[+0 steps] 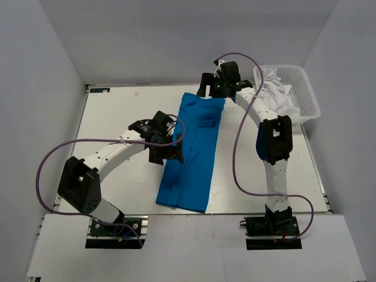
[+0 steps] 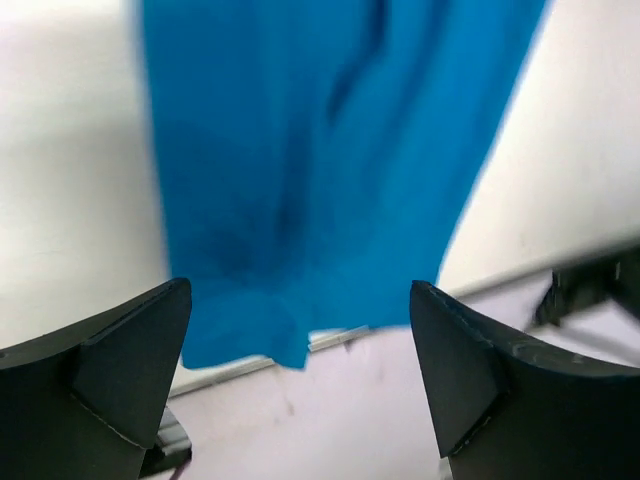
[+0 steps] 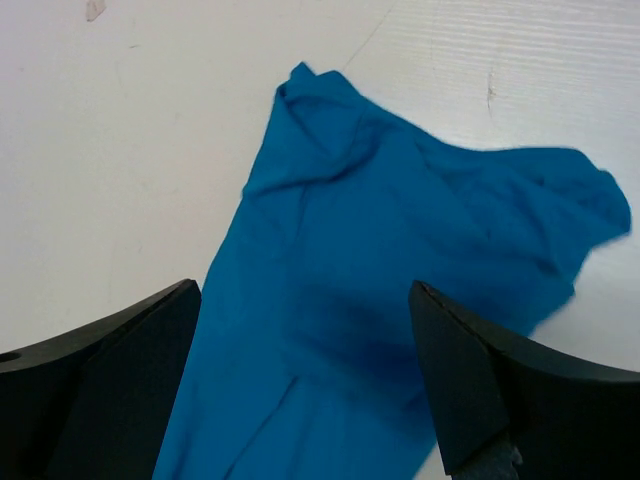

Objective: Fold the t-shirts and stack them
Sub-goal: Rotate the tshirt 90 degrees

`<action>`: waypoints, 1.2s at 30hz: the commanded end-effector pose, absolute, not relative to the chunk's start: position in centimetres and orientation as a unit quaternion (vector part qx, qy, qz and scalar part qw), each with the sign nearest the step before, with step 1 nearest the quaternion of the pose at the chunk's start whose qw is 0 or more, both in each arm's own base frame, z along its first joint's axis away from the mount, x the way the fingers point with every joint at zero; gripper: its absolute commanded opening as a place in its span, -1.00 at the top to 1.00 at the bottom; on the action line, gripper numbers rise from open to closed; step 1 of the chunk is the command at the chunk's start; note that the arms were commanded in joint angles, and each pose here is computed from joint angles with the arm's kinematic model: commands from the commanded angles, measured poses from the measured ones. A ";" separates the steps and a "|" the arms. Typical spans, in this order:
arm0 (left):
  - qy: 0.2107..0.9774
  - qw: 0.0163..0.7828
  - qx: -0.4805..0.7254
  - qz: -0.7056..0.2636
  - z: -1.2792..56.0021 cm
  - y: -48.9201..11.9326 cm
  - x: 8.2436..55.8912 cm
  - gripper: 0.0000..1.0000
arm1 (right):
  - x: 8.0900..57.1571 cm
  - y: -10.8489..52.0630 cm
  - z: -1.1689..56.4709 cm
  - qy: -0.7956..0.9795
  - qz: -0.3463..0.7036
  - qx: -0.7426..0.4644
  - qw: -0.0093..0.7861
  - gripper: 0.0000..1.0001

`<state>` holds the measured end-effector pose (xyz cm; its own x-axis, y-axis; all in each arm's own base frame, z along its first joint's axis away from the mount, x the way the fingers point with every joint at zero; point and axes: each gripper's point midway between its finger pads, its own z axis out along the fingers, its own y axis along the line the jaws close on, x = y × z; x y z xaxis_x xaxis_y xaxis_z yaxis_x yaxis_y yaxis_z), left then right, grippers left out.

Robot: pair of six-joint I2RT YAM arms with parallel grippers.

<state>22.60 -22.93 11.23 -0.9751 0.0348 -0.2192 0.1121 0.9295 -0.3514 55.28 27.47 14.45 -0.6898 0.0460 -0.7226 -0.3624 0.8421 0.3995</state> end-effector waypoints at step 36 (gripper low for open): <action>0.954 0.187 -0.045 -0.231 13.3 -18.2 30.7 -1.00 | 38.7 26.2 7.5 0.935 0.233 -0.187 0.191 -0.81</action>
